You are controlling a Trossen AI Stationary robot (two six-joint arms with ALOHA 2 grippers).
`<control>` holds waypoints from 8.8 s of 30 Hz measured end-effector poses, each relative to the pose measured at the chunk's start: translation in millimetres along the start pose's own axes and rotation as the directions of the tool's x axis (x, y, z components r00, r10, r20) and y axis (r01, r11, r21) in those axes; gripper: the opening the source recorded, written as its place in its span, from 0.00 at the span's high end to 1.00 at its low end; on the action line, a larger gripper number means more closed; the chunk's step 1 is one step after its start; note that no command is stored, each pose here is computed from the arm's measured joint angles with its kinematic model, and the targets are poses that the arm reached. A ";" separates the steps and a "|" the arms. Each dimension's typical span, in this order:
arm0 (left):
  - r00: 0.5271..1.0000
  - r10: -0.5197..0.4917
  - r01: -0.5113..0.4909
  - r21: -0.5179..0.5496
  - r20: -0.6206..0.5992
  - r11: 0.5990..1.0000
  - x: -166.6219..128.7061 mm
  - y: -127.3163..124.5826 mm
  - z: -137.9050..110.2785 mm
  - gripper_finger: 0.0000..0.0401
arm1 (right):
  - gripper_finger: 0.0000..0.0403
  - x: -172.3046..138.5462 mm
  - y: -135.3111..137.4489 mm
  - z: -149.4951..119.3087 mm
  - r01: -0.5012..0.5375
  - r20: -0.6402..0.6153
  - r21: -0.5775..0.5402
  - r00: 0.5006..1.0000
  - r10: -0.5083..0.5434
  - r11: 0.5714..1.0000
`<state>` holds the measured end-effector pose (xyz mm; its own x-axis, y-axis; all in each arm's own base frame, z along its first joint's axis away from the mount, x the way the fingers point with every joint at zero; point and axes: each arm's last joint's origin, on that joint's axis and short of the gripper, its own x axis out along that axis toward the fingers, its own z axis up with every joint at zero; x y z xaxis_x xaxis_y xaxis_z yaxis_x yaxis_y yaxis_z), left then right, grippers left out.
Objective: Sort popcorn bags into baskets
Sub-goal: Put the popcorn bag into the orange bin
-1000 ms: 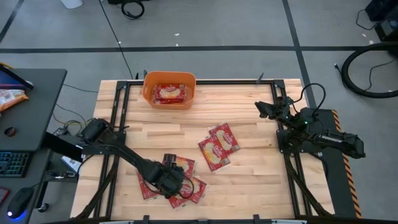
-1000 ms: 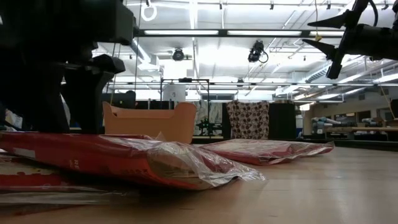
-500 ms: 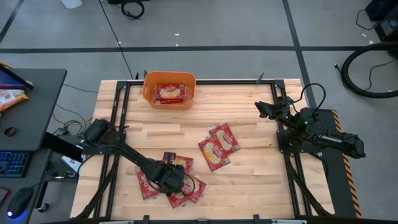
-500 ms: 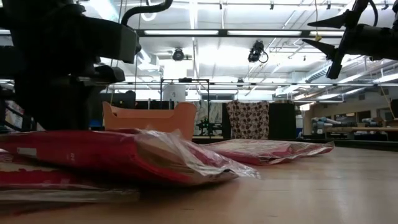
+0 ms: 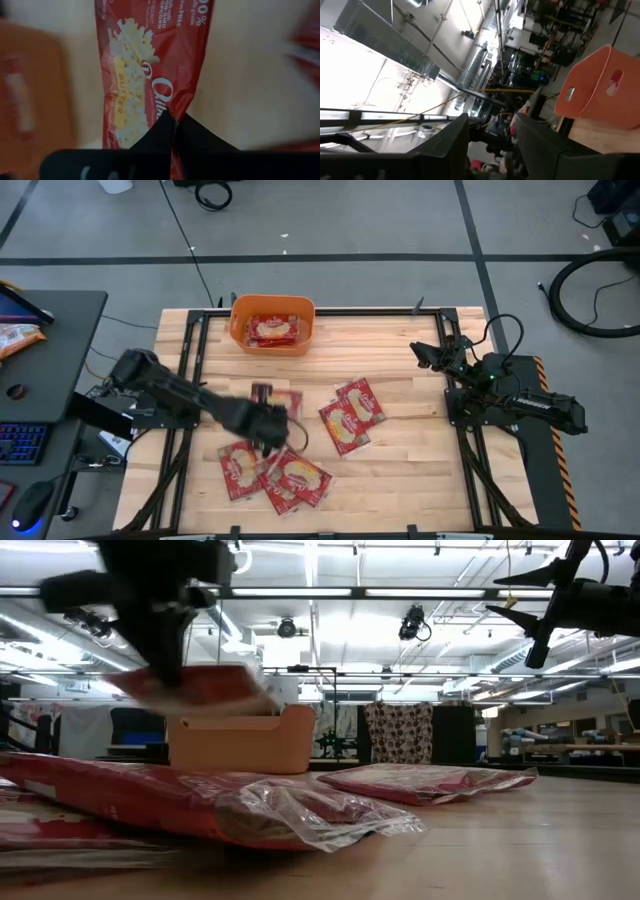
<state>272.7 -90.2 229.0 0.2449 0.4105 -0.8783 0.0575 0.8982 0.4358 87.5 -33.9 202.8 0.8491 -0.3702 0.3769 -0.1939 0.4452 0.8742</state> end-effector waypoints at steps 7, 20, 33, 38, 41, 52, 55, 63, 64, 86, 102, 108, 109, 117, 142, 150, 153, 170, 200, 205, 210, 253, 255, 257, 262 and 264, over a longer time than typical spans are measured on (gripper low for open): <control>0.989 0.147 -0.147 -0.066 -0.007 0.987 -2.6 86.1 -11.5 0.96 | 0.58 0.0 -1.0 0.6 0.018 0.026 -0.009 1.000 -0.017 1.000; 0.992 0.127 -0.129 -0.119 -0.024 0.984 48.5 212.6 -38.7 0.96 | 0.58 0.0 -1.3 0.5 0.020 0.027 -0.011 0.999 -0.020 1.000; 0.996 0.055 -0.061 -0.083 -0.070 0.995 109.6 257.5 -59.9 0.96 | 0.58 -0.3 -2.3 3.4 0.063 0.127 -0.041 0.990 -0.057 0.997; 0.997 0.073 -0.076 -0.112 -0.035 0.991 123.8 264.1 -56.9 0.86 | 0.58 -0.5 -2.7 4.7 0.083 0.168 -0.057 0.983 -0.073 0.995; 0.996 0.077 -0.080 -0.117 -0.033 0.990 126.5 264.9 -56.4 0.77 | 0.58 -0.5 -2.7 4.8 0.085 0.174 -0.057 0.982 -0.074 0.995; 0.981 -0.038 0.069 -0.159 0.189 0.985 86.9 234.9 -29.5 0.58 | 0.58 -0.3 -2.3 3.7 0.065 0.135 -0.036 0.989 -0.059 0.997; 0.948 -0.120 0.177 -0.175 0.294 0.969 71.8 216.4 -15.0 0.59 | 0.58 -0.2 -2.0 3.0 0.055 0.111 -0.034 0.993 -0.050 0.998; 0.761 -0.468 0.606 -0.235 0.450 0.760 37.1 155.6 13.8 0.61 | 0.58 0.0 -1.3 1.1 0.026 0.045 -0.007 0.999 -0.026 1.000; 0.741 -0.507 0.644 -0.249 0.441 0.724 33.8 146.8 15.7 0.61 | 0.58 -0.1 -1.3 0.7 0.022 0.032 -0.007 0.999 -0.021 1.000; 0.855 -0.483 0.515 -0.215 0.187 0.829 -26.7 1.7 10.1 0.61 | 0.58 23.1 -3.1 -8.6 0.285 -0.321 -0.111 0.896 -0.306 0.952; 0.910 -0.355 0.400 -0.226 0.216 0.888 -27.2 1.3 10.2 0.61 | 0.58 59.5 -1.6 -41.8 0.482 -0.636 -0.363 0.497 -0.590 0.797; 0.930 -0.294 0.346 -0.255 0.221 0.903 -24.1 7.7 11.4 0.61 | 0.58 67.2 -13.7 -65.0 0.517 -0.708 -0.399 0.351 -0.613 0.757; 0.930 -0.293 0.345 -0.257 0.221 0.903 -23.8 8.3 11.5 0.61 | 0.58 67.4 -15.9 -69.4 0.523 -0.718 -0.404 0.327 -0.615 0.750; 0.934 -0.290 0.338 -0.259 0.206 0.905 -22.7 9.8 10.4 0.61 | 0.58 72.7 -28.1 -103.6 0.538 -0.770 -0.389 0.257 -0.585 0.748; 0.951 -0.281 0.294 -0.105 0.127 0.950 -20.2 13.4 2.7 0.61 | 0.58 56.5 -54.1 -168.2 0.718 -0.754 -0.360 0.152 -0.640 0.595; 0.951 -0.281 0.295 -0.105 0.129 0.950 -20.3 13.4 2.8 0.61 | 0.58 58.3 -64.4 -177.7 0.708 -0.730 -0.357 0.196 -0.655 0.609; 0.951 -0.281 0.295 -0.105 0.129 0.950 -20.4 13.5 2.8 0.61 | 0.58 61.7 -67.9 -183.0 0.695 -0.742 -0.325 0.233 -0.629 0.641; 0.946 -0.298 0.315 -0.150 0.126 0.937 -20.6 12.9 2.7 0.61 | 0.88 70.1 -81.4 -186.8 0.695 -0.708 -0.276 0.320 -0.630 0.664; 0.845 -0.134 0.432 -0.513 0.518 0.742 -93.3 87.8 -36.8 0.61 | 1.00 211.5 -0.7 -166.9 0.181 -0.739 -0.576 0.303 -0.602 0.797; 0.834 -0.177 0.465 -0.494 0.522 0.735 -94.0 86.5 -36.9 0.61 | 1.00 249.7 14.4 -124.6 0.152 -0.680 -0.638 0.349 -0.645 0.755; 0.800 -0.229 0.522 -0.455 0.554 0.721 -95.8 84.9 -33.1 0.61 | 1.00 280.1 25.2 -77.2 0.120 -0.656 -0.648 0.413 -0.631 0.752; 0.765 0.438 -0.561 0.156 0.473 0.813 -87.7 95.2 -7.2 0.43 | 1.00 292.7 28.1 -2.7 0.132 -0.940 -0.136 0.296 -0.170 0.982; 0.763 0.443 -0.578 0.190 0.471 0.794 -85.4 93.8 -3.7 0.43 | 1.00 293.6 30.4 -5.5 0.120 -0.947 -0.113 0.287 -0.143 0.986; 0.758 0.447 -0.591 0.210 0.474 0.779 -82.5 91.9 1.3 0.44 | 1.00 294.9 33.3 -7.9 0.098 -0.953 -0.087 0.281 -0.112 0.991; 0.737 0.465 -0.624 0.230 0.491 0.746 -77.8 88.4 13.8 0.53 | 0.99 295.9 36.4 -11.7 0.086 -0.960 -0.058 0.269 -0.080 0.995; 0.729 0.462 -0.631 0.234 0.505 0.739 -78.8 87.5 15.7 0.58 | 0.99 295.9 36.4 -11.7 0.086 -0.960 -0.058 0.268 -0.079 0.995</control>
<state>273.6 -46.4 339.4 0.6937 0.6352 -0.3395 0.1144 0.3682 0.9227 337.5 -117.7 342.5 0.7150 0.6482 -0.2619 -0.0911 0.4578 0.8844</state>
